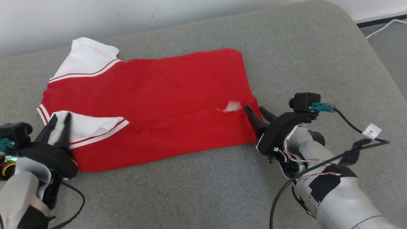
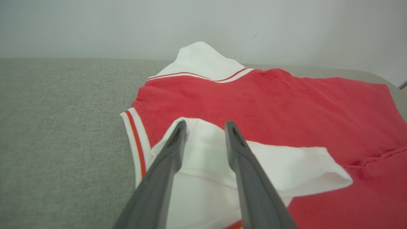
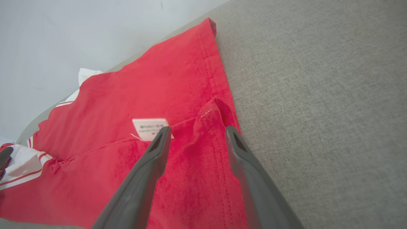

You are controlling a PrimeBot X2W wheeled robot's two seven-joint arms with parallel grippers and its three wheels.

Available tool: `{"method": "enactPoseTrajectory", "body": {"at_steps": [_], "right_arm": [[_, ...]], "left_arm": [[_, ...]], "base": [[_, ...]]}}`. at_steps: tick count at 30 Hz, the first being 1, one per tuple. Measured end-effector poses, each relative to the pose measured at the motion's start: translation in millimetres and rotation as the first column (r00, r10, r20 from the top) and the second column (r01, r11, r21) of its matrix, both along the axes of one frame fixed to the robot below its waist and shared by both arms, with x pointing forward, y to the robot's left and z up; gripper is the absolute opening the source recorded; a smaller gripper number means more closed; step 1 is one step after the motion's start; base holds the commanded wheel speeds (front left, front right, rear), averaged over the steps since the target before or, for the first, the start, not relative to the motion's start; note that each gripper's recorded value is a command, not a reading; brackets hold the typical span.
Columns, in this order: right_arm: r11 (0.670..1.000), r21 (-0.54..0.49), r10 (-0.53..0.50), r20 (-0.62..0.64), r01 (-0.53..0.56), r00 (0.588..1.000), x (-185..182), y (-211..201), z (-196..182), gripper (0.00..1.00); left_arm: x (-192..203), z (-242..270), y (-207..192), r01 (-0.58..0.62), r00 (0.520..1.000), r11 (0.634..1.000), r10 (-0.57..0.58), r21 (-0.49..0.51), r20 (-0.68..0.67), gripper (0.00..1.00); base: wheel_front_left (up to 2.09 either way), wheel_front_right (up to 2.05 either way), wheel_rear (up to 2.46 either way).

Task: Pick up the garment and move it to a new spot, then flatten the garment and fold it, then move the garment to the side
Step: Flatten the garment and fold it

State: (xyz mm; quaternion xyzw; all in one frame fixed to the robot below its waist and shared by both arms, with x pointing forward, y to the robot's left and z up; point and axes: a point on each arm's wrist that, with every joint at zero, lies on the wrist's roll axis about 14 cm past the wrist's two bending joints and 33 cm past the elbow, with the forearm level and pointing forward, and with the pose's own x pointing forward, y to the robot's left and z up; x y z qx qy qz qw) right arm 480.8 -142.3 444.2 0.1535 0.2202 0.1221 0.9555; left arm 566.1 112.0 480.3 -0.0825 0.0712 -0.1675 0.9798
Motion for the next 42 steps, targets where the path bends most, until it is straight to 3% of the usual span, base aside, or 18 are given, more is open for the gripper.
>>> {"method": "enactPoseTrajectory", "body": {"at_steps": [8, 22, 31, 42], "right_arm": [[1.0, -0.023, -0.001, 0.08, 0.002, 0.997, 1.5, -4.7, 9.7, 1.0], [0.998, -0.064, 0.036, 0.151, -0.027, 0.988, -25.5, -3.6, 5.0, 1.0], [0.991, -0.125, 0.063, 0.167, -0.042, 0.984, -31.6, -8.3, -1.9, 1.0], [0.987, -0.157, 0.056, 0.138, -0.034, 0.989, -35.7, -13.1, -19.0, 1.0]], "left_arm": [[-9.3, 9.1, 6.1, -0.01, 0.999, 1.0, 0.01, -0.007, 0.046, 1.0], [-66.7, 31.9, 29.2, -0.102, 0.983, 0.992, 0.112, -0.077, 0.142, 1.0], [-92.5, 3.7, 31.1, -0.13, 0.987, 0.991, 0.133, -0.036, 0.092, 1.0], [-88.1, -14.5, 55.3, -0.2, 0.978, 0.979, 0.198, 0.028, 0.064, 1.0]], "base": [[0.0, 0.0, 0.0], [0.0, 0.0, 0.0], [0.0, 0.0, 0.0], [0.0, 0.0, 0.0]]}}
